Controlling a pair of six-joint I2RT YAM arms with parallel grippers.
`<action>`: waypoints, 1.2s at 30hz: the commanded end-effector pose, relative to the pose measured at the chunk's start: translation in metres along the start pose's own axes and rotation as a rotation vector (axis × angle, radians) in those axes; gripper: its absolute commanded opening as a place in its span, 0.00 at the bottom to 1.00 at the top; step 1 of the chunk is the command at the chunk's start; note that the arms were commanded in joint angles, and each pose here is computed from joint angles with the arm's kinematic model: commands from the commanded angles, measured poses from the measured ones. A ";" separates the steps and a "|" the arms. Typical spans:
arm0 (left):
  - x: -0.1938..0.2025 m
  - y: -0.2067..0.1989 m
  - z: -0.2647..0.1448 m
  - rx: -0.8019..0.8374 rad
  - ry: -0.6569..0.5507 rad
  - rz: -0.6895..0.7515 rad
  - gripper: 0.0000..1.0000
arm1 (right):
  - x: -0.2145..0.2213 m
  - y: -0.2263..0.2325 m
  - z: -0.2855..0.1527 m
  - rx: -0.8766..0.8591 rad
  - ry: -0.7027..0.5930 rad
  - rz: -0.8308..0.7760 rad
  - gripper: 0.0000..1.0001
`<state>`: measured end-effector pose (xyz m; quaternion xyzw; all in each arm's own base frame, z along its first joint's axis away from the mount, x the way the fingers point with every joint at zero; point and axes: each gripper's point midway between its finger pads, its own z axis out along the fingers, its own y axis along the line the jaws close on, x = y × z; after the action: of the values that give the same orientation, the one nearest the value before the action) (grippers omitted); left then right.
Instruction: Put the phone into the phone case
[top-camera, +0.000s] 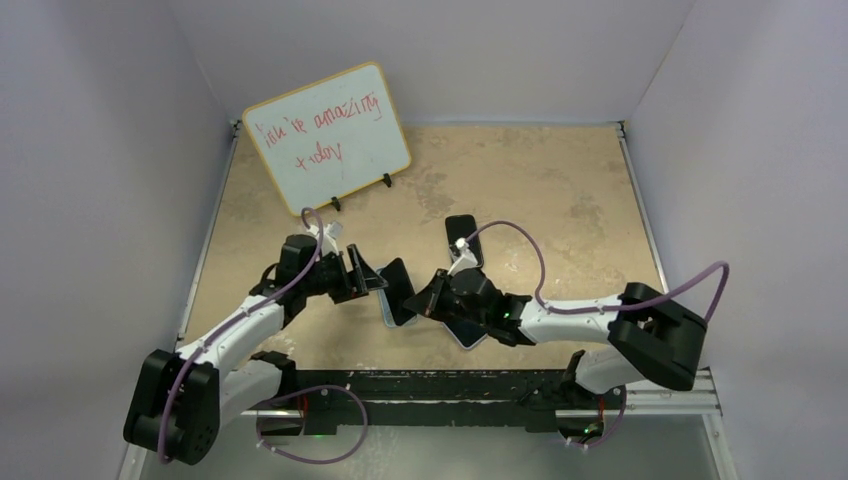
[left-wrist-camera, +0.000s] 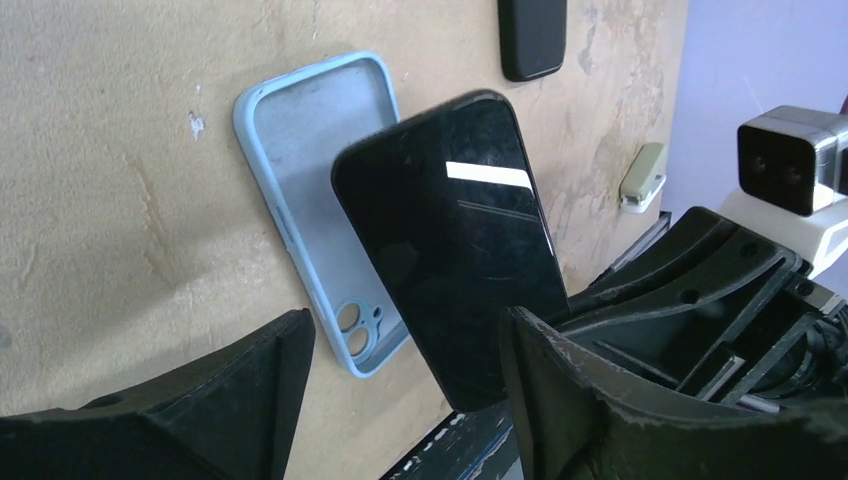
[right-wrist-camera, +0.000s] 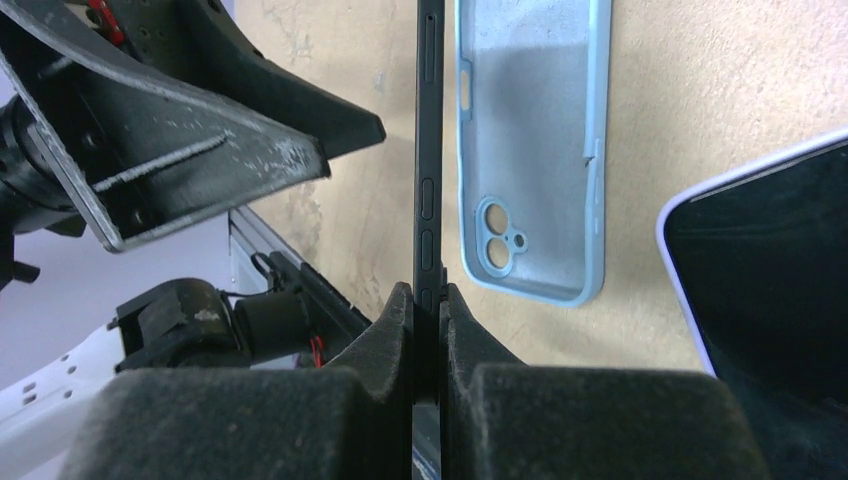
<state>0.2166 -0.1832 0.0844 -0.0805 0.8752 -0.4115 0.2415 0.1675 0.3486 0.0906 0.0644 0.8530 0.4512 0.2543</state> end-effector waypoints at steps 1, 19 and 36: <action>-0.001 0.001 0.006 0.035 -0.010 0.010 0.68 | -0.025 0.043 0.015 -0.105 -0.100 0.035 0.00; 0.012 0.028 0.025 0.002 0.036 -0.008 0.46 | 0.012 0.002 0.049 -0.023 -0.010 0.055 0.16; 0.024 0.047 0.030 -0.046 0.076 -0.013 0.35 | 0.018 -0.023 0.034 0.081 0.017 -0.038 0.19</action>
<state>0.2095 -0.1816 0.0235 -0.0927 0.8970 -0.3896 0.1873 0.1692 0.3673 0.0393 0.0678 0.8764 0.4148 0.2351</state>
